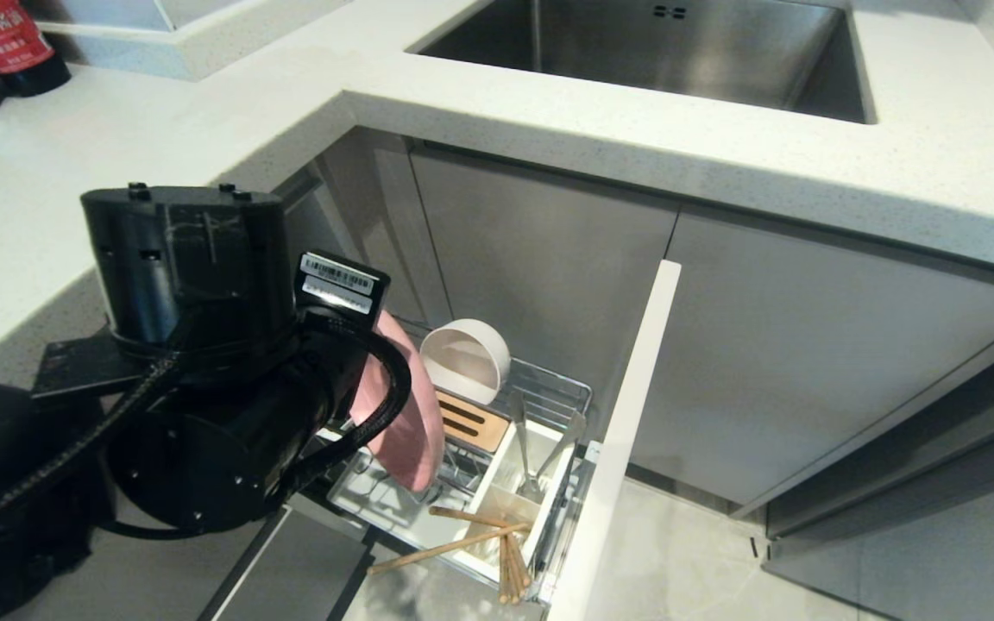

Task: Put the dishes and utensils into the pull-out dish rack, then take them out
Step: Pick up the plate and place it in the cupboard

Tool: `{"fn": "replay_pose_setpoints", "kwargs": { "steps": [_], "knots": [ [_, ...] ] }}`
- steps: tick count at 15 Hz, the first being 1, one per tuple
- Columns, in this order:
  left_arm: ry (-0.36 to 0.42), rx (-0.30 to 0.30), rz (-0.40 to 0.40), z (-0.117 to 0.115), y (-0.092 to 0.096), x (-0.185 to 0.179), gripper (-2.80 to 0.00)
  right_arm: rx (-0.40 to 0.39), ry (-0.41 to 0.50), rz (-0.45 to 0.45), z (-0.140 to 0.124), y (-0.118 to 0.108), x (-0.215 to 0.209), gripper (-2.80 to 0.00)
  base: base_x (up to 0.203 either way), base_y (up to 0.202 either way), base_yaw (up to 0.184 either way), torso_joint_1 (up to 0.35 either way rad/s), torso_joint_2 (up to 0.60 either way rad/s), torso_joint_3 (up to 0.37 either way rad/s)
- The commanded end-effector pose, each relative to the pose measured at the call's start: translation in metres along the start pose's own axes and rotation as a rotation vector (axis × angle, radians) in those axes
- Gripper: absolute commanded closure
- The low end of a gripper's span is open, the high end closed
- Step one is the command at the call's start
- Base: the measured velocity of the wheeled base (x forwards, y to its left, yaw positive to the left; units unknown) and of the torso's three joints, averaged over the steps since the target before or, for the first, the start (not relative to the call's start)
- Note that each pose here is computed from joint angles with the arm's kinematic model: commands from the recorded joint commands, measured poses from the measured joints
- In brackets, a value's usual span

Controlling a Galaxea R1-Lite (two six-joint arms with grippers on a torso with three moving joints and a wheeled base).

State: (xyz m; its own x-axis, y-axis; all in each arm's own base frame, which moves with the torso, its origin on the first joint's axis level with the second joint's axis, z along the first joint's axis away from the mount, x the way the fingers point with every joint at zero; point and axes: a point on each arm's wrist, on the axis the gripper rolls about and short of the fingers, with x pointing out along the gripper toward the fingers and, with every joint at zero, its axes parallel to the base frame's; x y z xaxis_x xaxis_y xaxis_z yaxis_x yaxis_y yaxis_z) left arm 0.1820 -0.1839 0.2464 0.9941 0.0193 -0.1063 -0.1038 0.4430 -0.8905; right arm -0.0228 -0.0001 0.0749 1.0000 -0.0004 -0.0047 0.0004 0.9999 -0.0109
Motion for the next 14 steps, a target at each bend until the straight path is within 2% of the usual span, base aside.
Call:
{"fn": "replay_pose_setpoints", "kwargs": {
  "steps": [1, 4, 7, 9, 14],
  "knots": [
    [-0.022, -0.027, -0.001, -0.001, 0.001, 0.010, 0.00, 0.000, 0.001, 0.000, 0.000, 0.000, 0.000, 0.00, 0.000, 0.000, 0.000, 0.000, 0.00, 0.000],
    [-0.040, -0.065, -0.025, 0.001, -0.001, 0.016, 0.00, -0.001, 0.001, 0.000, 0.000, 0.000, 0.000, 0.00, 0.000, 0.000, 0.000, 0.000, 0.00, 0.000],
    [-0.053, -0.064, -0.013, 0.000, 0.002, 0.022, 0.00, 0.000, 0.000, 0.000, 0.000, 0.000, 0.000, 0.00, 0.000, 0.000, 0.000, 0.000, 0.00, 0.000],
    [-0.054, -0.091, -0.020, -0.001, 0.002, 0.023, 0.00, 0.000, 0.000, 0.000, 0.000, 0.000, 0.000, 0.00, 0.000, 0.000, 0.000, 0.000, 0.00, 0.000],
    [-0.055, -0.106, -0.010, -0.004, 0.008, 0.029, 0.00, 0.000, 0.000, 0.000, 0.000, 0.000, 0.000, 0.00, 0.000, 0.000, 0.000, 0.000, 0.00, 0.000]
  ]
}}
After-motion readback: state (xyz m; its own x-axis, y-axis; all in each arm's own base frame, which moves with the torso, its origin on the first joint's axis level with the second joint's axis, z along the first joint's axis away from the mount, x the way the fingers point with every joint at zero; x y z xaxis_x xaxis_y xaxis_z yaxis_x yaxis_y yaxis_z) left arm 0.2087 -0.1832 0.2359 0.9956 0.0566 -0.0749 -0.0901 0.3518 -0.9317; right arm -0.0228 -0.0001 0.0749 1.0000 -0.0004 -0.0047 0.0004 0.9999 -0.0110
